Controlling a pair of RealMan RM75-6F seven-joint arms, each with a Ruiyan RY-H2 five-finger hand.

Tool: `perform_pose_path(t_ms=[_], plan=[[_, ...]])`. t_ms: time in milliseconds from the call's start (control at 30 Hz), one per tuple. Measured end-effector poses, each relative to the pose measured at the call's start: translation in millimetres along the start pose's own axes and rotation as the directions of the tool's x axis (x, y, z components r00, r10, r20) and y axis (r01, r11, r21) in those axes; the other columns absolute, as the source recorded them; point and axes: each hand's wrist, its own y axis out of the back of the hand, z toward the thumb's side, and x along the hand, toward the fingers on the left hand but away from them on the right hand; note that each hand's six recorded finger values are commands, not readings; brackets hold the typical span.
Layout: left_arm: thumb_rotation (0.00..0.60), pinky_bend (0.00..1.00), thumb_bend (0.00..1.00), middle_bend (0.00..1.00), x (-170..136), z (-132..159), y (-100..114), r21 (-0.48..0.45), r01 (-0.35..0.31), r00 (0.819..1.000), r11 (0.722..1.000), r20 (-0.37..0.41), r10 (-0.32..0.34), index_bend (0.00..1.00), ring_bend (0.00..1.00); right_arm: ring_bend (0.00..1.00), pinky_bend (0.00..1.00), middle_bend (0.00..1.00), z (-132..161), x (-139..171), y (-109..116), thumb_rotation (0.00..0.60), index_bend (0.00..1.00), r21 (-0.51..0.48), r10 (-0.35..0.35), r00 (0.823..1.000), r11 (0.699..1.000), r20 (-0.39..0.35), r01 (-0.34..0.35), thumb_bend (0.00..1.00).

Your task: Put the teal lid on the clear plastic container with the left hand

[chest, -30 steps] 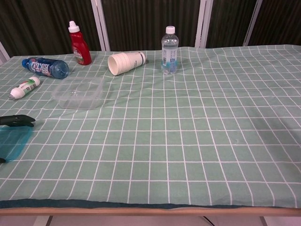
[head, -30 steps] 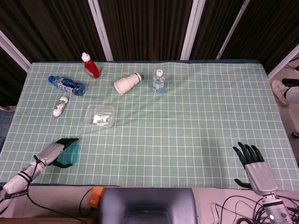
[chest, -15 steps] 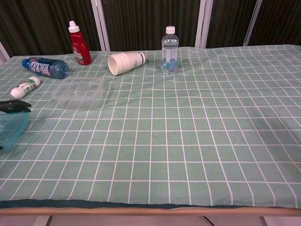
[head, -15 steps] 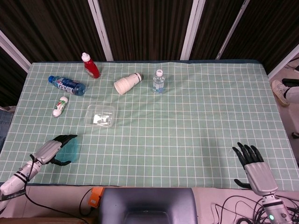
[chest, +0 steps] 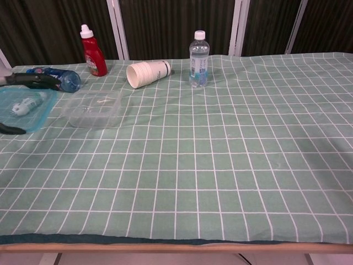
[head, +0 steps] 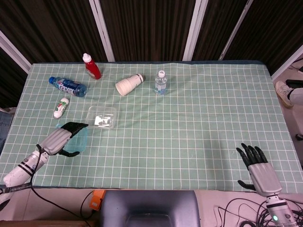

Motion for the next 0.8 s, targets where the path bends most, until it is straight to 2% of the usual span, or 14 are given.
perform_pose_path(t_ms=[167, 300, 567, 800], plan=[[0.6, 0.69, 0.27, 0.61, 41.8, 16.4, 28.8, 0.049, 0.023, 0.999, 0.999, -0.023, -0.022, 0.01, 0.73, 0.0, 0.0, 0.0, -4.3, -4.5, 0.2, 0.6, 0.0, -0.013, 0.009, 1.0, 1.0, 0.015, -0.009, 0.06], [0.6, 0.69, 0.27, 0.61, 72.0, 29.1, 41.6, 0.06, 0.051, 0.998, 0.997, -0.035, -0.049, 0.01, 0.73, 0.0, 0.0, 0.0, -9.0, -9.0, 0.9, 0.6, 0.0, -0.02, 0.013, 0.999, 1.0, 0.035, -0.012, 0.06], [0.6, 0.68, 0.27, 0.61, 125.8, 46.0, 48.2, 0.063, 0.107, 0.992, 0.992, -0.068, -0.103, 0.01, 0.73, 0.0, 0.0, 0.0, -17.1, -18.0, 1.4, 0.6, 0.0, -0.034, 0.025, 0.997, 0.999, 0.068, -0.022, 0.06], [0.6, 0.69, 0.27, 0.61, 148.9, 43.8, 45.3, 0.018, 0.116, 0.988, 0.993, -0.109, -0.114, 0.01, 0.73, 0.0, 0.0, 0.0, -19.5, -19.9, 2.0, 0.6, 0.0, -0.041, 0.03, 0.997, 0.999, 0.073, -0.027, 0.06]])
